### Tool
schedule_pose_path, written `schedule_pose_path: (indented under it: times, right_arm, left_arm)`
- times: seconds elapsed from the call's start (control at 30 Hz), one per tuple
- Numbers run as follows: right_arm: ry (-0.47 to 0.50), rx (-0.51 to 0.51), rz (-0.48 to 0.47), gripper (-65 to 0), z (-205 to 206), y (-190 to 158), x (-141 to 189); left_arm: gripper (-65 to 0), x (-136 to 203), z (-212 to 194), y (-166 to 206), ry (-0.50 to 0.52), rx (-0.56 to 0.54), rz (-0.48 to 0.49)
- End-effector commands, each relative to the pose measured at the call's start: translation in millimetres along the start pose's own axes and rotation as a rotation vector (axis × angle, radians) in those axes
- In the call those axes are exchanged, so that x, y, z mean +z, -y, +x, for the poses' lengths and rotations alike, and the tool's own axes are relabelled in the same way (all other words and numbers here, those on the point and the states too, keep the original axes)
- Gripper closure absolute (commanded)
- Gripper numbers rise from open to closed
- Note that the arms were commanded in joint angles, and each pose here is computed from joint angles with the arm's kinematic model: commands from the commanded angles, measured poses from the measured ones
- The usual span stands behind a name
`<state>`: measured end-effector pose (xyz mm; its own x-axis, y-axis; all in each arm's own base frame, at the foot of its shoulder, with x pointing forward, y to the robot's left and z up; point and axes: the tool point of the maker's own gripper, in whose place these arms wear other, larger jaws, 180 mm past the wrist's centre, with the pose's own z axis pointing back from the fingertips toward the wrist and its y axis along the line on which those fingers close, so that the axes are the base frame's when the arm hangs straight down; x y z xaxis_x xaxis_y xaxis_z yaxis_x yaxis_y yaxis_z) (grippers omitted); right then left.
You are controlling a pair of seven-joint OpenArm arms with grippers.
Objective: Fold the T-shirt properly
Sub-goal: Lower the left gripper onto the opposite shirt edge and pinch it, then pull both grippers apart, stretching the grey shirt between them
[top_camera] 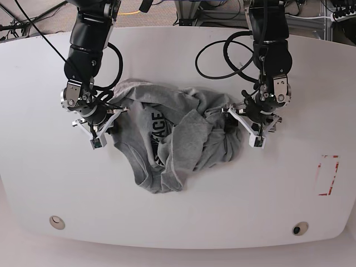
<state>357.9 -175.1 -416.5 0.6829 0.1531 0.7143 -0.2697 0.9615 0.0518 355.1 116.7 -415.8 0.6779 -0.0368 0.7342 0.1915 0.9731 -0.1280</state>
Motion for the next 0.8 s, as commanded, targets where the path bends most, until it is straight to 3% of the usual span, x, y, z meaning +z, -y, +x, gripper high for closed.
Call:
schedule_pose_path:
  times: [0.0,0.07,0.17,0.57,0.77]
  right_arm:
    - [0.055,0.018,-0.01,0.0,20.5,5.5,4.0]
    - [0.055,0.019,-0.01,0.0,20.2,5.0,4.1]
    - [0.07,0.028,-0.015,0.0,25.4,5.0,7.1]
    - [0.104,0.094,-0.057,0.0,51.9,6.4,29.8]
    - [0.176,0.145,-0.098,0.0,86.0,9.4,48.2]
  left_arm:
    - [-28.5,-0.6,-10.5,2.3,-0.053,-0.001,-0.004]
    - [-13.1,-0.1,-9.0,2.3,-0.049,-0.003,-0.004]
    - [0.0,0.6,-8.9,0.1,-0.05,-0.007,0.001]
    - [-0.8,26.0,9.1,-16.5,0.018,-0.073,0.047]
    - [-0.8,52.5,34.1,-12.8,0.095,-0.203,0.024]
